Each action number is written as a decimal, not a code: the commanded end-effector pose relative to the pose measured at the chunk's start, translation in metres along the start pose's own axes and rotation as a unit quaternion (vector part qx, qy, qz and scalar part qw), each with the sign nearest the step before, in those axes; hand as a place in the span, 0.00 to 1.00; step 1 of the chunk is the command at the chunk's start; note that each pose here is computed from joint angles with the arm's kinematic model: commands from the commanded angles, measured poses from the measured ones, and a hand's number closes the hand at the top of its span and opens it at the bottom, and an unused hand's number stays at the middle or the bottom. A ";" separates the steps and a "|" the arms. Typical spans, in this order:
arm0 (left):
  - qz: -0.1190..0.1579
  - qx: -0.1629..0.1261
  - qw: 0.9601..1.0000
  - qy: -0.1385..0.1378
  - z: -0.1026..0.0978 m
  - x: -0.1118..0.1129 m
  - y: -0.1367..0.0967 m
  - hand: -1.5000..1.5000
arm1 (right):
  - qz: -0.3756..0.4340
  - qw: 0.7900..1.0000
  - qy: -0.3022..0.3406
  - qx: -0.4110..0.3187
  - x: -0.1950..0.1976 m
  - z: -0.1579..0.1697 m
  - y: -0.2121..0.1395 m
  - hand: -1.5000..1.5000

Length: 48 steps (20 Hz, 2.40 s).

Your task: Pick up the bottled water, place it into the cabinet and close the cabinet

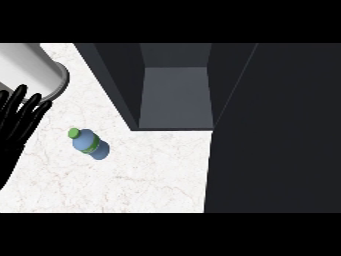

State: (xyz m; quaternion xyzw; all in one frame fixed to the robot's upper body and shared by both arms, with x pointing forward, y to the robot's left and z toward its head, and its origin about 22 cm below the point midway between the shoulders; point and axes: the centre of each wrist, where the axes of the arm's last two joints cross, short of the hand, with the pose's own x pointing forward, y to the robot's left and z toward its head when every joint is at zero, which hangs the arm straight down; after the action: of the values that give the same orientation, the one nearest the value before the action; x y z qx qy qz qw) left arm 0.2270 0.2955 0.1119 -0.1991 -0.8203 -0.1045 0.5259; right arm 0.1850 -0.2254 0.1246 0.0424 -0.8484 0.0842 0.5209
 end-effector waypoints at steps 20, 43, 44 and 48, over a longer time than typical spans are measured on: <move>0.063 -0.045 0.992 0.099 0.038 0.051 0.107 0.00 | -0.038 0.999 0.012 0.033 0.068 0.020 0.053 0.00; 0.033 -0.031 0.978 0.202 0.037 -0.080 0.108 0.00 | -0.038 0.999 0.010 0.036 0.098 0.036 0.054 0.00; 0.031 -0.035 0.978 0.201 0.035 -0.089 0.106 0.00 | -0.044 0.998 0.021 0.046 0.086 0.032 0.065 0.00; 0.038 -0.034 0.976 0.213 0.050 -0.115 0.101 0.00 | -0.046 0.998 0.013 0.028 0.106 0.029 0.056 0.00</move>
State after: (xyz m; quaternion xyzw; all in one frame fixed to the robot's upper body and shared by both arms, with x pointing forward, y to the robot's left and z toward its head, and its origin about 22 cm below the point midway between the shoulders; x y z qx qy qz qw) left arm 0.2767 0.3871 0.0089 -0.2136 -0.6870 -0.1454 0.6791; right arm 0.1229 -0.1644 0.1756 0.1352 -0.8152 0.0942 0.5553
